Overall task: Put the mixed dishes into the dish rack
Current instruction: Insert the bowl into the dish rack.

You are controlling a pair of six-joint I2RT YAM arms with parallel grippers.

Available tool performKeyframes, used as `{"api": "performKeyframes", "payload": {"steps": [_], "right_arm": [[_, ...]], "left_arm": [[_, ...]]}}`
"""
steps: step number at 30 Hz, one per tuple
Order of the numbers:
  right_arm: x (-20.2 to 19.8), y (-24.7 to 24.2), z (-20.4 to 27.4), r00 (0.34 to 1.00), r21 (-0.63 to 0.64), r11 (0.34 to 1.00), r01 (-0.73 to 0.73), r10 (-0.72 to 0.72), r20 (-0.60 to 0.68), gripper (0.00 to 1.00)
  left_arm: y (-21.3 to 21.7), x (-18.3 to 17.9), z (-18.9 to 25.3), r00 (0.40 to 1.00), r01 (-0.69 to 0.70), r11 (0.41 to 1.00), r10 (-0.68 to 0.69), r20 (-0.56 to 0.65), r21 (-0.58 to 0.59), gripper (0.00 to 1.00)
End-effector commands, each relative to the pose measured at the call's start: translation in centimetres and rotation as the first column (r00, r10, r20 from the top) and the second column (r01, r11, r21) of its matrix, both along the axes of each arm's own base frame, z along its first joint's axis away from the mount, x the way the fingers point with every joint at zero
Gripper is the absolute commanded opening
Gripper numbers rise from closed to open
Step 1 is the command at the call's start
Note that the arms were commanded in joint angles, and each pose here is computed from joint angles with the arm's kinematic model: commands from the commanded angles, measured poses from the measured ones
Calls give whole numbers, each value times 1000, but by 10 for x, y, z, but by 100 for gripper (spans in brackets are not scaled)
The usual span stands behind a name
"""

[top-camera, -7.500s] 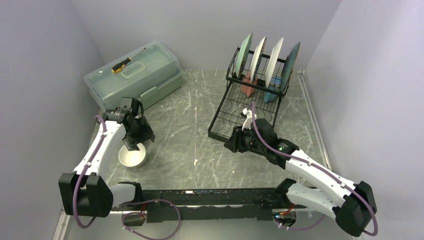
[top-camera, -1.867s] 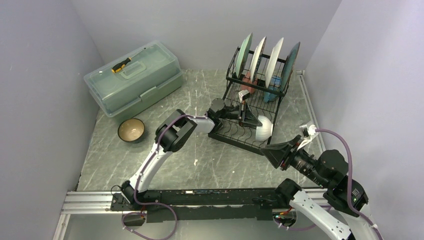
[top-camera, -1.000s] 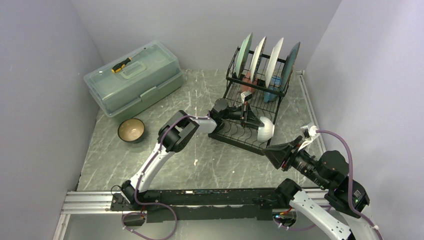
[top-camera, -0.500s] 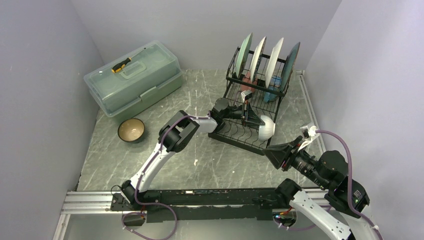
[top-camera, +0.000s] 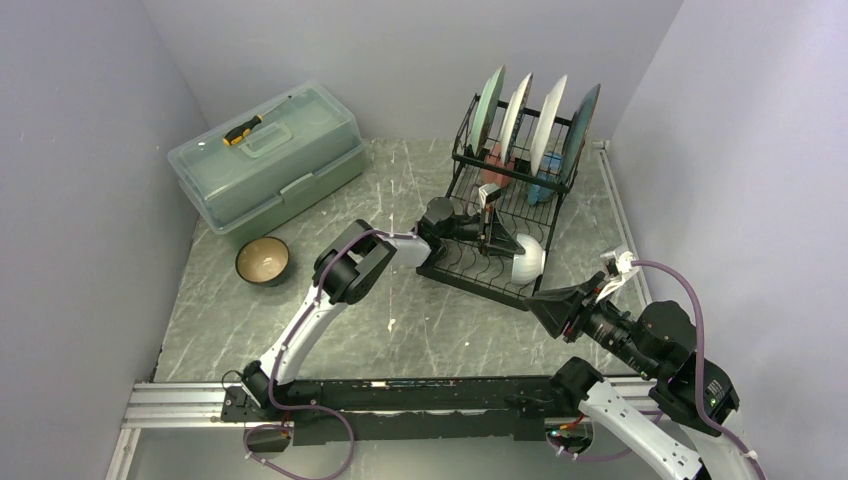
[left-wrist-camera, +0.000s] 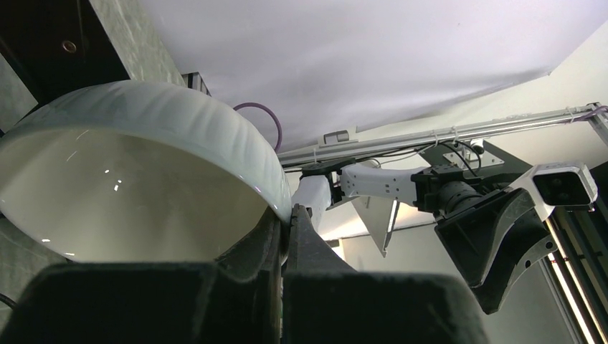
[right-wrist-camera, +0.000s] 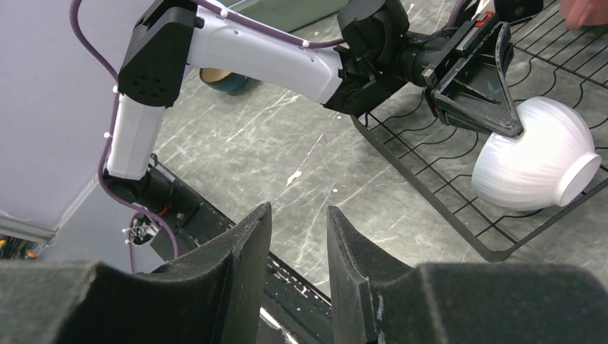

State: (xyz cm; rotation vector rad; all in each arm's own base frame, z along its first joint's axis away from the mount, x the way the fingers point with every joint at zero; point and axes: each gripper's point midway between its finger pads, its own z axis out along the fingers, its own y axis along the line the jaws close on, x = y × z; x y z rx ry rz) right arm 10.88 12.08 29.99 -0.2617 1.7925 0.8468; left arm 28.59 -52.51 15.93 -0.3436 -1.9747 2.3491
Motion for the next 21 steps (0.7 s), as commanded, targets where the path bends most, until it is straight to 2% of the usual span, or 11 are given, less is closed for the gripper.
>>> {"api": "performKeyframes", "payload": {"steps": [1,11,21], "right_arm": [[1,1,14,999,32,999,-3,2,41,37],[3,3,12,999,27,1000,-5,4,41,37],[4,4,12,999,27,1000,-3,2,41,37]], "left_arm": [[11,3,6,999,-3,1000,4,42,-28,0],[24,15,12,998,-17,1000,19,59,-23,0],[31,21,-4,999,-34,999,34,34,-5,0]]}}
